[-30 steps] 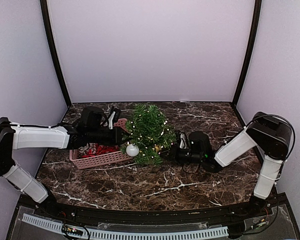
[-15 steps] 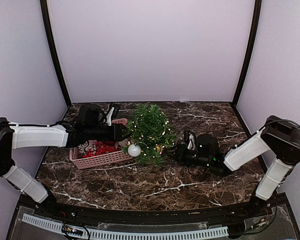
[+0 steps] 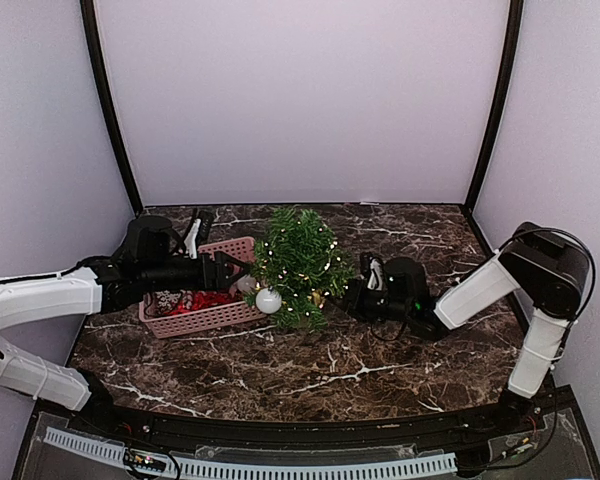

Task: Decorate the small christmas tree
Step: Turn around the Christmas tree at the center of the board.

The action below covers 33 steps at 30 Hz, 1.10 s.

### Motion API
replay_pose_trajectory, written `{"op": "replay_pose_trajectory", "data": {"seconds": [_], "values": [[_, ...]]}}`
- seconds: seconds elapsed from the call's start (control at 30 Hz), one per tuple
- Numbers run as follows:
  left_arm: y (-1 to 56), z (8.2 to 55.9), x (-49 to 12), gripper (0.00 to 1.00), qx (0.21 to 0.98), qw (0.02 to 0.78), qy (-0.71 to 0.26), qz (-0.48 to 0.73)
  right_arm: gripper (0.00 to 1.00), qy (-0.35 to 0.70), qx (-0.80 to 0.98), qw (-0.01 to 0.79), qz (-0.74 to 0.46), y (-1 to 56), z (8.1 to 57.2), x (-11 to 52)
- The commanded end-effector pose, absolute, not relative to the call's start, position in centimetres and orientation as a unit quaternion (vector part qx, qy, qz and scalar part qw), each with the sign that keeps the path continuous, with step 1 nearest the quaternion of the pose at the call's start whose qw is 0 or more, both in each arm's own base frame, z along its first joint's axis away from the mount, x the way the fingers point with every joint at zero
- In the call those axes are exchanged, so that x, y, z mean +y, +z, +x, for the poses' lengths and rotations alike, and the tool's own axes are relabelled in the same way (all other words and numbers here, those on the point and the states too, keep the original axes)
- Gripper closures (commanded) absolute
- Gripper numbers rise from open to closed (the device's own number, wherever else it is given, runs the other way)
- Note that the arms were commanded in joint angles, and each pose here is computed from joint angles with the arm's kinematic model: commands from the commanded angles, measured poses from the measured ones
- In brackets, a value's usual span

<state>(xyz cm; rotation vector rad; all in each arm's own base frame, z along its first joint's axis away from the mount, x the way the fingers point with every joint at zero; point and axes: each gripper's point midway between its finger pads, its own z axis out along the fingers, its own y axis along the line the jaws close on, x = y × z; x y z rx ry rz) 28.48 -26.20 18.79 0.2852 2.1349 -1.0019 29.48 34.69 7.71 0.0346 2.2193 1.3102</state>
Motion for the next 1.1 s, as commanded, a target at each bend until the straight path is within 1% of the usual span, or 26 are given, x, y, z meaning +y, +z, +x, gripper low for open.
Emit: {"op": "replay_pose_trajectory", "data": {"seconds": [0.0,0.13,0.23,0.53,0.77,0.83,1.0,1.07], "values": [[18.8,28.2,-26.2,0.26,0.833,0.366,-0.401,0.105,0.51,0.513,0.806,0.293,-0.031,9.3,30.2,36.5],[18.5,28.6,-25.9,0.26,0.839,0.368,-0.387,0.103,0.56,0.525,0.801,0.286,-0.043,9.3,30.4,37.4],[17.6,29.2,-24.6,0.26,0.855,0.365,-0.358,0.086,0.59,0.532,0.798,0.277,-0.049,9.2,30.1,38.0],[16.4,29.7,-20.8,0.24,0.869,0.360,-0.336,0.039,0.62,0.554,0.794,0.245,-0.059,8.8,27.5,40.2],[16.1,29.8,-18.9,0.22,0.877,0.363,-0.314,0.022,0.63,0.562,0.789,0.246,-0.044,9.2,26.3,40.1],[15.9,29.8,-18.2,0.22,0.882,0.362,-0.303,0.015,0.62,0.555,0.791,0.258,-0.032,9.5,26.3,39.2],[14.6,30.2,-14.9,0.21,0.903,0.350,-0.246,-0.037,0.53,0.510,0.808,0.294,-0.004,9.9,26.4,35.8],[14.0,30.3,-13.6,0.23,0.910,0.348,-0.219,-0.055,0.51,0.496,0.811,0.310,0.012,10.3,26.6,33.9]]}}
